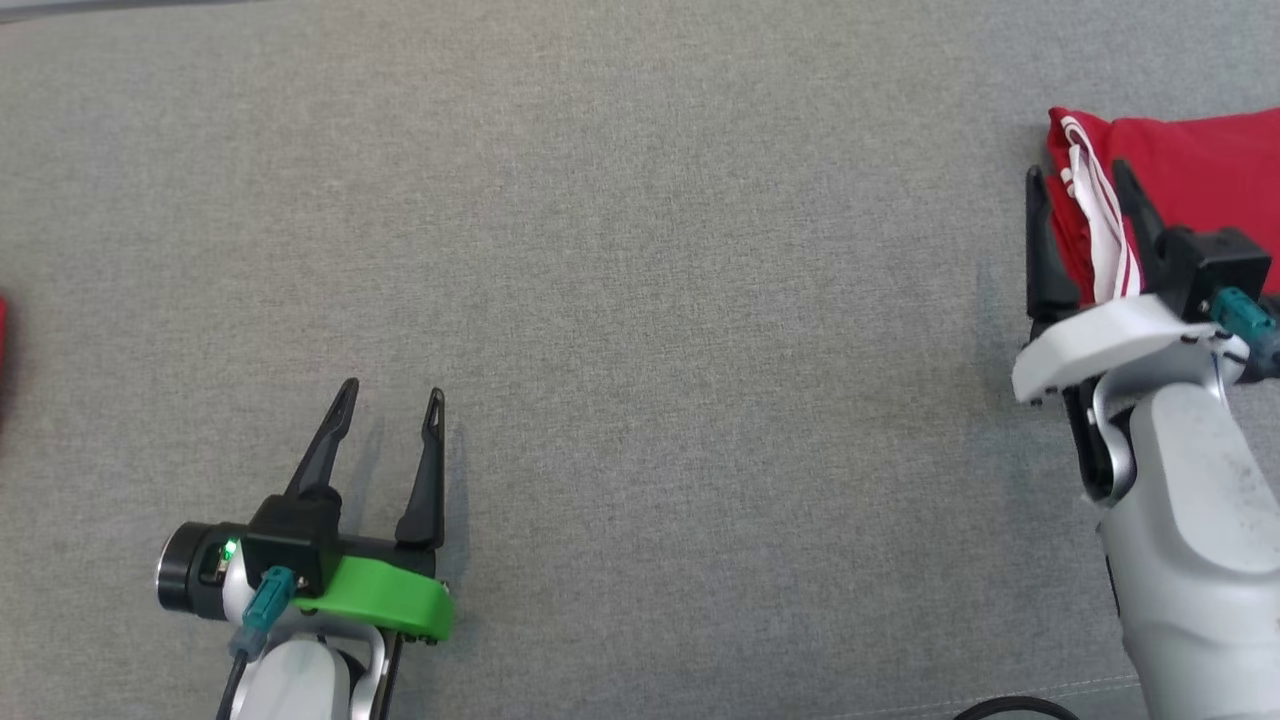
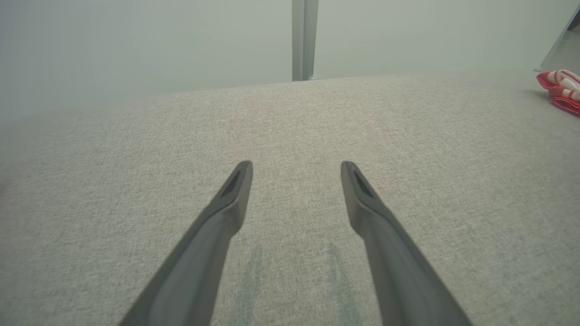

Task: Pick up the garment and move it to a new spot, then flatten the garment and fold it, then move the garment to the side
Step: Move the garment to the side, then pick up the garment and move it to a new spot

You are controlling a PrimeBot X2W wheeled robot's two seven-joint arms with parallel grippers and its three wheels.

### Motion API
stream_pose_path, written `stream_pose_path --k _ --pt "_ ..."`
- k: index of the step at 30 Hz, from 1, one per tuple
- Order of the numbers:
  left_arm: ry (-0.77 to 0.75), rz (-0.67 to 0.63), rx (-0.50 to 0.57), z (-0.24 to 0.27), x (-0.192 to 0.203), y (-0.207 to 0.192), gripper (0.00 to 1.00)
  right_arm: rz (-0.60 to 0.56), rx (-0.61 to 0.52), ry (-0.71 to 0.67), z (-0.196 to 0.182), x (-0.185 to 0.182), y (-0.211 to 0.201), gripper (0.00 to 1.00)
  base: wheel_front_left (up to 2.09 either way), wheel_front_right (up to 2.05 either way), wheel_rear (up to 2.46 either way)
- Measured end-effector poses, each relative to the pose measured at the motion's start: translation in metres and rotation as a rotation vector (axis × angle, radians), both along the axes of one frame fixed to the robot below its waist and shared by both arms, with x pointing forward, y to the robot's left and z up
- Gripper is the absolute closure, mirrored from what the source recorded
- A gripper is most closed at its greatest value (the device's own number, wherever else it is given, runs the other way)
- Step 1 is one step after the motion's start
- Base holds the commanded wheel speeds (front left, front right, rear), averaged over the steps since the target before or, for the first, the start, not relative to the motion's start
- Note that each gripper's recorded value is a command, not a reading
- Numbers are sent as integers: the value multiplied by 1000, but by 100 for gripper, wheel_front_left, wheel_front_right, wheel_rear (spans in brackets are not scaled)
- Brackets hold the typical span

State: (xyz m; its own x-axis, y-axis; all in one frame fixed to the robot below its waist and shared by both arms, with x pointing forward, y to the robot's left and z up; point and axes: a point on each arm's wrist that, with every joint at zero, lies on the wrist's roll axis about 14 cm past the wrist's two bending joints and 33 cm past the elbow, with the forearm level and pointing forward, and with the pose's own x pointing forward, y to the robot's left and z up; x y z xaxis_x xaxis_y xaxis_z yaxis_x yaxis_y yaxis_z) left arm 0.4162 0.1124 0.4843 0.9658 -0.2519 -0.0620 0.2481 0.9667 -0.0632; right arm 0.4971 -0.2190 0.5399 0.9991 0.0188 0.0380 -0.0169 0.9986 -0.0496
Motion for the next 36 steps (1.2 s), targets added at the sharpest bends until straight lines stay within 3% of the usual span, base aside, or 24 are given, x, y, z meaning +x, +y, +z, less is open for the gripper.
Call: stream_pose_path --k 12,36 --pt "2 128 3 10 -39 39 0 56 117 78 -28 -70 39 0 0 0 0" --pt "-55 229 -28 31 -92 65 0 67 194 4 -5 -141 49 0 0 0 0"
